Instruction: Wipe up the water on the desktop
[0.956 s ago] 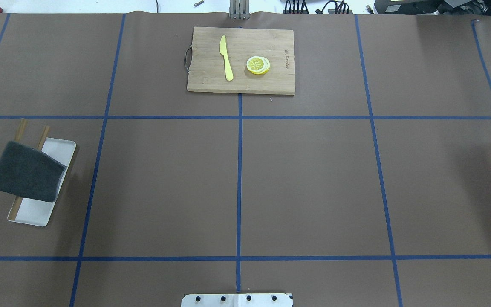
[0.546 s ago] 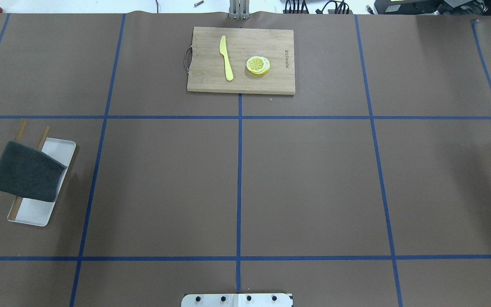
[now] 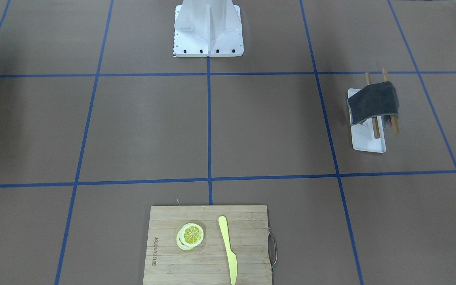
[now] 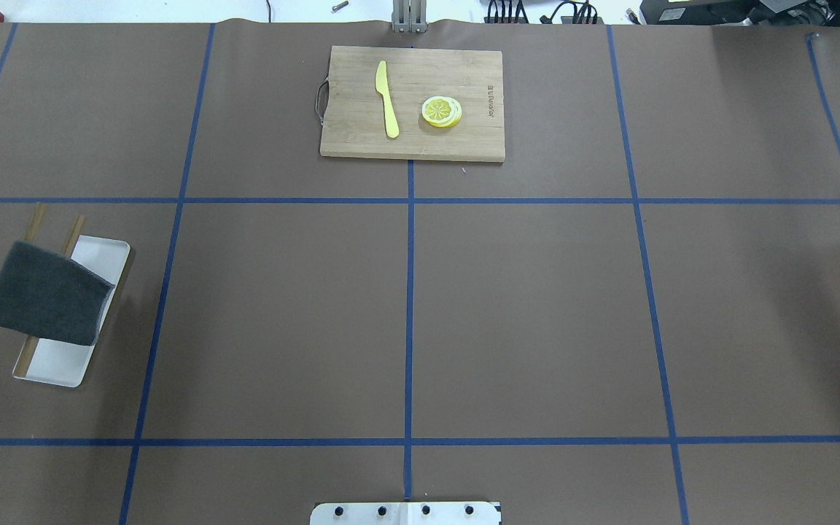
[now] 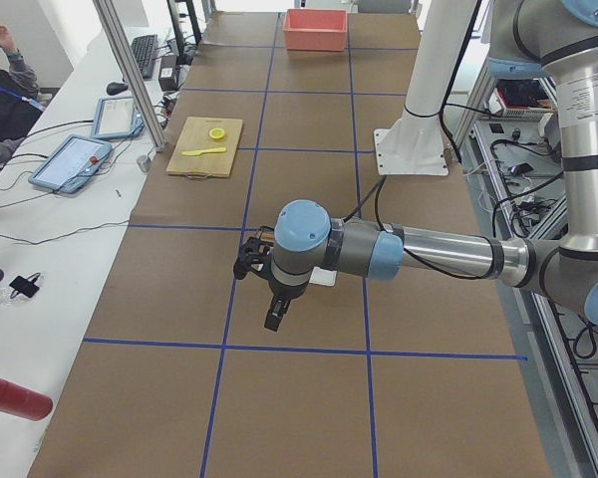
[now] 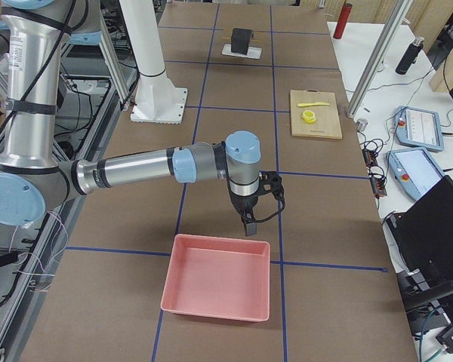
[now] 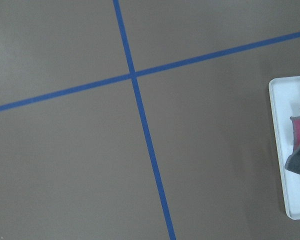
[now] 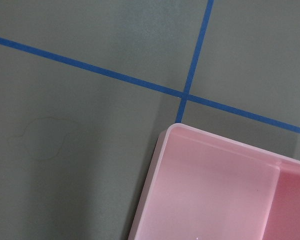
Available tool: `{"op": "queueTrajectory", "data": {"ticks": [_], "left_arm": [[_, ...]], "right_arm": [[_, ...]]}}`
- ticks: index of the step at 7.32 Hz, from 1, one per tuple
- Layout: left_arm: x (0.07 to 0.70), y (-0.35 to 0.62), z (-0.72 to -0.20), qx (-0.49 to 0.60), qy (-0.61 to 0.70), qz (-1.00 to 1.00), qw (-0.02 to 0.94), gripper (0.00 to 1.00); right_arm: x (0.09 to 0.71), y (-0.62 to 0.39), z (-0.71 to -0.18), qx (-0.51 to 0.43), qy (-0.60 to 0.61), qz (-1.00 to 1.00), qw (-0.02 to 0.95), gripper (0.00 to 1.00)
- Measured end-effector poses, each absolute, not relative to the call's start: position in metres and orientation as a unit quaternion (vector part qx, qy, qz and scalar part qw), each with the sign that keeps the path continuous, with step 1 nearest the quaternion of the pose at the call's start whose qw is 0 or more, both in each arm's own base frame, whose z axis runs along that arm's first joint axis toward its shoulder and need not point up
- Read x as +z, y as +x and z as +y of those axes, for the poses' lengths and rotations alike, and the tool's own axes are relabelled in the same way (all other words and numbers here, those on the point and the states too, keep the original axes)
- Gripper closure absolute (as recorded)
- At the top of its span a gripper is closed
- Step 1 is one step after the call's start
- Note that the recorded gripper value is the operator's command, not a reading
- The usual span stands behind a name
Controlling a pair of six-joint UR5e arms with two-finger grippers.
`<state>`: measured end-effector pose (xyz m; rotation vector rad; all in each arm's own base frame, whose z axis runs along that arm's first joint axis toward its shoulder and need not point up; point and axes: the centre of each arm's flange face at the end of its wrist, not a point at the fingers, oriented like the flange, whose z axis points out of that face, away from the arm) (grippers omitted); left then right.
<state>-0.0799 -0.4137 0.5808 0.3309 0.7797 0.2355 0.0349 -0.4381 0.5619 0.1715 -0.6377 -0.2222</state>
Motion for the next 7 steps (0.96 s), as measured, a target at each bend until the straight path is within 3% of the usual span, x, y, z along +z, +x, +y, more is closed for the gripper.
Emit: {"op": "queueTrajectory", "data": {"ticks": [4, 7], "left_arm": [[0.564, -0.081, -0.431, 0.128, 0.215, 0.371, 0.894, 0.01], [0.547, -0.042, -0.433, 0.061, 0.19, 0.429, 0.881, 0.01]], "right_arm": [[0.515, 0.025, -0.468, -0.105, 0.121, -0.316, 0.935, 0.0], [0.485, -0.02, -0.48, -0.071, 0.107, -0.331, 0.935, 0.0]]}}
